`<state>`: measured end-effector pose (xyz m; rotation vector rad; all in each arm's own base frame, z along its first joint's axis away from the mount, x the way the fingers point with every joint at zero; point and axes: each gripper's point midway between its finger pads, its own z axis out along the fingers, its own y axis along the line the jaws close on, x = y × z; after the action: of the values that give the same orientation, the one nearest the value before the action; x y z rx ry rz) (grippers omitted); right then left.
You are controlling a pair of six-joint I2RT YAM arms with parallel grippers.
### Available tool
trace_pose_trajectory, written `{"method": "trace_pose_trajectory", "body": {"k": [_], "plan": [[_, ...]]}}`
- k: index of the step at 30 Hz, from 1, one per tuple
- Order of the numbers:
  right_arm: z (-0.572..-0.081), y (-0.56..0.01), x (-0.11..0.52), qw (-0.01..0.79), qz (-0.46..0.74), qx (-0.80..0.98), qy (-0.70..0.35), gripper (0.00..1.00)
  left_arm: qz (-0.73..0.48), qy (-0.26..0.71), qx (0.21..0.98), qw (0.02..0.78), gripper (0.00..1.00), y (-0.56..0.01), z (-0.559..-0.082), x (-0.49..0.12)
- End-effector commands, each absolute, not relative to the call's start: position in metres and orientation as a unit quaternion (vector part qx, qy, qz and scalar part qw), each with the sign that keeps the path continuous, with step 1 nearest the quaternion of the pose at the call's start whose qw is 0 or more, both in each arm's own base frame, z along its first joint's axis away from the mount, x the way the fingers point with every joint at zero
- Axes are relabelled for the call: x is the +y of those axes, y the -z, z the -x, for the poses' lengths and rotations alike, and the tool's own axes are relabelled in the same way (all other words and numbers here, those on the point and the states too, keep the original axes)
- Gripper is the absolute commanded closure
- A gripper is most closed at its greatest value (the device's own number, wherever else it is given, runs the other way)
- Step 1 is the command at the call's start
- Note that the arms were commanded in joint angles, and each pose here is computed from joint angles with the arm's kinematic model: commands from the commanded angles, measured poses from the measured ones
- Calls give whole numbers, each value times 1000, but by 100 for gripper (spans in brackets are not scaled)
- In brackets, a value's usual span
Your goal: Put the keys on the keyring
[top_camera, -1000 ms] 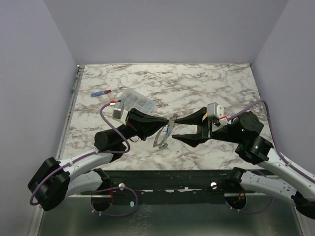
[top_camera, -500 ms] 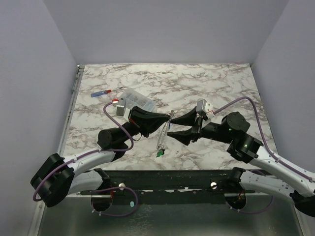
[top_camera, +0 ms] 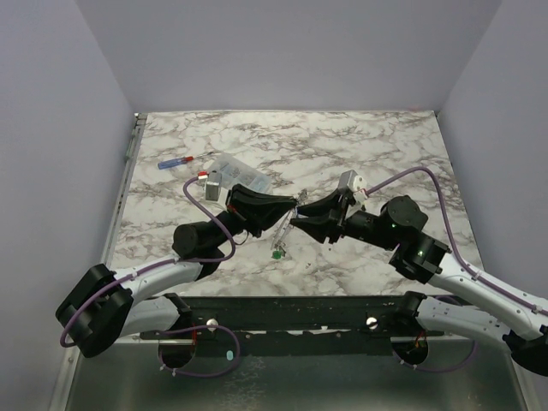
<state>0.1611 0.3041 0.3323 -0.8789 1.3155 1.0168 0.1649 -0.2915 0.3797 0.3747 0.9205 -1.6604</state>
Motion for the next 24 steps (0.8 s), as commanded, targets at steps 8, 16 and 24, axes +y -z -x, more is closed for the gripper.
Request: {"method": "trace_pose_trajectory", "body": {"k": [8, 16, 24], "plan": [[-173, -337, 308, 610, 366, 560, -424, 71, -166, 724, 237, 627, 100, -437, -129, -255], [-172, -335, 306, 607, 368, 566, -419, 88, -167, 723, 237, 627, 100, -436, -129, -256], [-172, -351, 294, 625, 368, 561, -400, 99, -170, 722, 240, 626, 100, -433, -129, -257]]}}
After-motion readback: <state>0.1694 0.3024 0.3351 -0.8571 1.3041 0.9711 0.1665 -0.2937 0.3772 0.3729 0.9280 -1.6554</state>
